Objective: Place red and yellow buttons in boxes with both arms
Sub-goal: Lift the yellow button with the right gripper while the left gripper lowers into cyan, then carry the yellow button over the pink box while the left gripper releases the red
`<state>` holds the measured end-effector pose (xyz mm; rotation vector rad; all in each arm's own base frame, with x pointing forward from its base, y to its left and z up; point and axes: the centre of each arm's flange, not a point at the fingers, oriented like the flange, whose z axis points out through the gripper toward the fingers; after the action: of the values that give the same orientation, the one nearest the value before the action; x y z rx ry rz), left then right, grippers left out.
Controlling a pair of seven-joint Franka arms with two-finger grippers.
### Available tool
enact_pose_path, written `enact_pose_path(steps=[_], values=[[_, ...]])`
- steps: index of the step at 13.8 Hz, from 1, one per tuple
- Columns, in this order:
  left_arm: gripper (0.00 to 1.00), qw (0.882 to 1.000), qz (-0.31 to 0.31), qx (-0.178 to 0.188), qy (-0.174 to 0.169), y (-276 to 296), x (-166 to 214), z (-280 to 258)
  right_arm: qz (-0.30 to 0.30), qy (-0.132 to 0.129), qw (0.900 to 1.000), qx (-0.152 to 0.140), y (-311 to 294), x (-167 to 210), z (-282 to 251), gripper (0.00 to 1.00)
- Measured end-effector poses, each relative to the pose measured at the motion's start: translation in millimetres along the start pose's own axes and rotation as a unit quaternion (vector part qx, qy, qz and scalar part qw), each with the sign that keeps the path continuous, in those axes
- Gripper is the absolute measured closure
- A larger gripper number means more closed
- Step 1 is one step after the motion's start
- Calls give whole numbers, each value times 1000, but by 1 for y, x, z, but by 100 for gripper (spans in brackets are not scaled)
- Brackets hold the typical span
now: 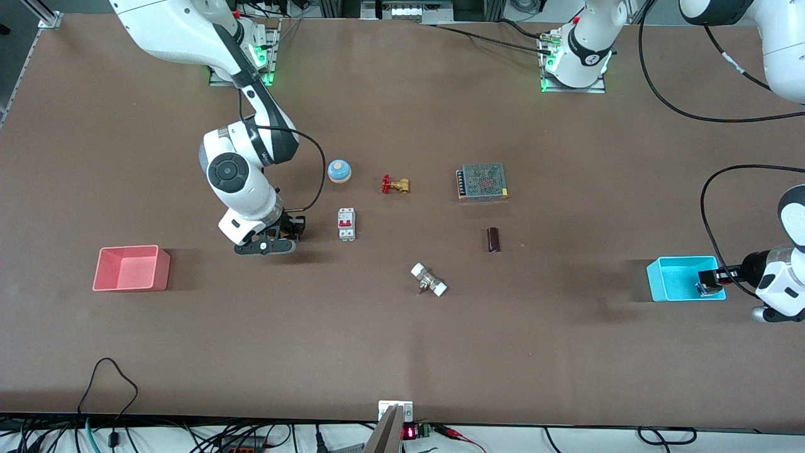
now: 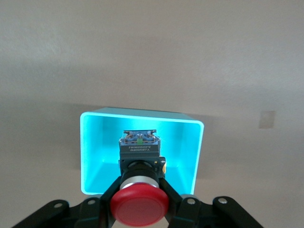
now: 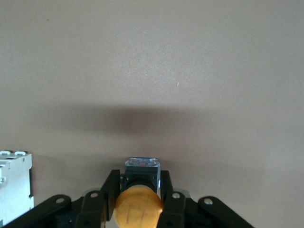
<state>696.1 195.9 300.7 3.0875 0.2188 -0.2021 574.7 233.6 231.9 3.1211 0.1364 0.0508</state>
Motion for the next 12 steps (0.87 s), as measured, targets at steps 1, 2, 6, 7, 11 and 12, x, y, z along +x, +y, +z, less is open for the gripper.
enact_pose_path(steps=[1, 2, 6, 7, 11, 12], values=[[67, 1000, -1, -2, -14, -1, -1, 9, 0, 0, 1000, 0, 0, 0, 0, 60], [67, 999, -1, -5, -33, -1, -3, 20, 0, 0, 1000, 0, 0, 0, 0, 60], [67, 998, 0, -8, -54, -1, -4, 41, -5, 0, 1000, 0, 0, 0, 0, 61], [67, 998, 0, -8, -56, -1, -4, 43, -8, 1, 1000, 0, 1, 1, 0, 61], [67, 998, -1, -8, -60, -1, -3, 51, -15, 7, 1000, -2, 8, 11, -17, 61], [67, 998, -1, -8, -58, -1, -2, 52, -17, 3, 1000, -4, 10, 14, -28, 61]])
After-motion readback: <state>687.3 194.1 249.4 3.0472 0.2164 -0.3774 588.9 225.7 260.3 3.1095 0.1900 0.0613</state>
